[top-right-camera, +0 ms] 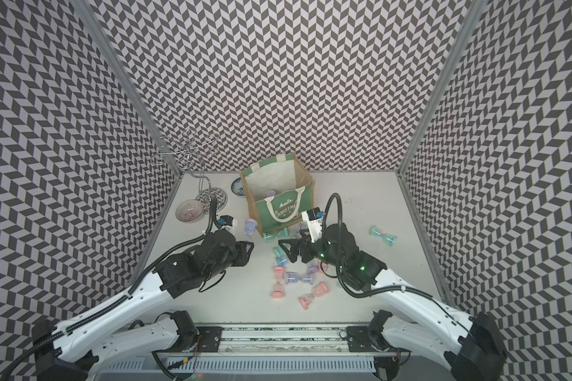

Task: Put the hourglass into the canvas bag
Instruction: Pick up the hourglass from the center of the board.

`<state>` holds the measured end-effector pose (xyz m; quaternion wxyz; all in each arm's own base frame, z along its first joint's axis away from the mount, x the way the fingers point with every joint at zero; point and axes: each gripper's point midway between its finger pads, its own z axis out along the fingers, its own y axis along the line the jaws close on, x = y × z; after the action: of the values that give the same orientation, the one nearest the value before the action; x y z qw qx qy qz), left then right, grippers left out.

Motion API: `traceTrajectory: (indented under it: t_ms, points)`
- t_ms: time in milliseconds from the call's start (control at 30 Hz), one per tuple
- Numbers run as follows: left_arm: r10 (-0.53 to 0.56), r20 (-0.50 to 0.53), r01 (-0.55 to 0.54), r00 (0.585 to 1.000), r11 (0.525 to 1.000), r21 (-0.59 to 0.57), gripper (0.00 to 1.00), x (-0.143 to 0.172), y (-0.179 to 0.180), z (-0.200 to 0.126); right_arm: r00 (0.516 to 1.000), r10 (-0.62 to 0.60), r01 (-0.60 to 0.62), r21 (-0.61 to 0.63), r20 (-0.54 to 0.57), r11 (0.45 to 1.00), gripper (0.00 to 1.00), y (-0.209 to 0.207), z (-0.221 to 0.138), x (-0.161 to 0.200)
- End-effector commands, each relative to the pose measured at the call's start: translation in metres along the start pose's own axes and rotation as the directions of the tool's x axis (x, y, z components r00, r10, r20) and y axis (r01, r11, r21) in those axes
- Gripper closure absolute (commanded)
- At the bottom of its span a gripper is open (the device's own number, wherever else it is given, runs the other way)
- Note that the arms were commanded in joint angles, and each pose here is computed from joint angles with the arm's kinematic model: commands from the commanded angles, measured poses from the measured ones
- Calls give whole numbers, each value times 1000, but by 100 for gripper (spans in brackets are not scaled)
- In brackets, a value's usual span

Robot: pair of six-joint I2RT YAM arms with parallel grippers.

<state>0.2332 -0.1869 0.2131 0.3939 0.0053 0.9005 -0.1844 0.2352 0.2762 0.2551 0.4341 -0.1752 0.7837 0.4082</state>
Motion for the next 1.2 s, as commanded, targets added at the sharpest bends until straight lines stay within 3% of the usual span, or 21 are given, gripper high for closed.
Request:
traceTrajectory:
  t_ms: [0, 267, 433, 833, 1167]
  points:
    - [37, 76, -35, 996, 999, -23, 67, -28, -3, -16, 994, 1, 0, -9, 112, 1000, 1, 12, -12, -39]
    - [92, 213, -109, 973, 992, 66, 70, -93, -49, -42, 985, 38, -41, 15, 171, 999, 1, 7, -21, -66]
    - [161, 259, -176, 952, 984, 38, 70, -129, -65, -35, 978, 58, -66, 32, 200, 997, 1, -3, -27, -81]
    - [260, 229, -271, 938, 963, 17, 71, -192, -81, 41, 969, 75, -98, 86, 233, 992, 1, -40, -30, -93]
    - [297, 144, -300, 944, 954, -2, 71, -206, -73, 116, 968, 54, -78, 90, 245, 993, 1, -48, -22, -94]
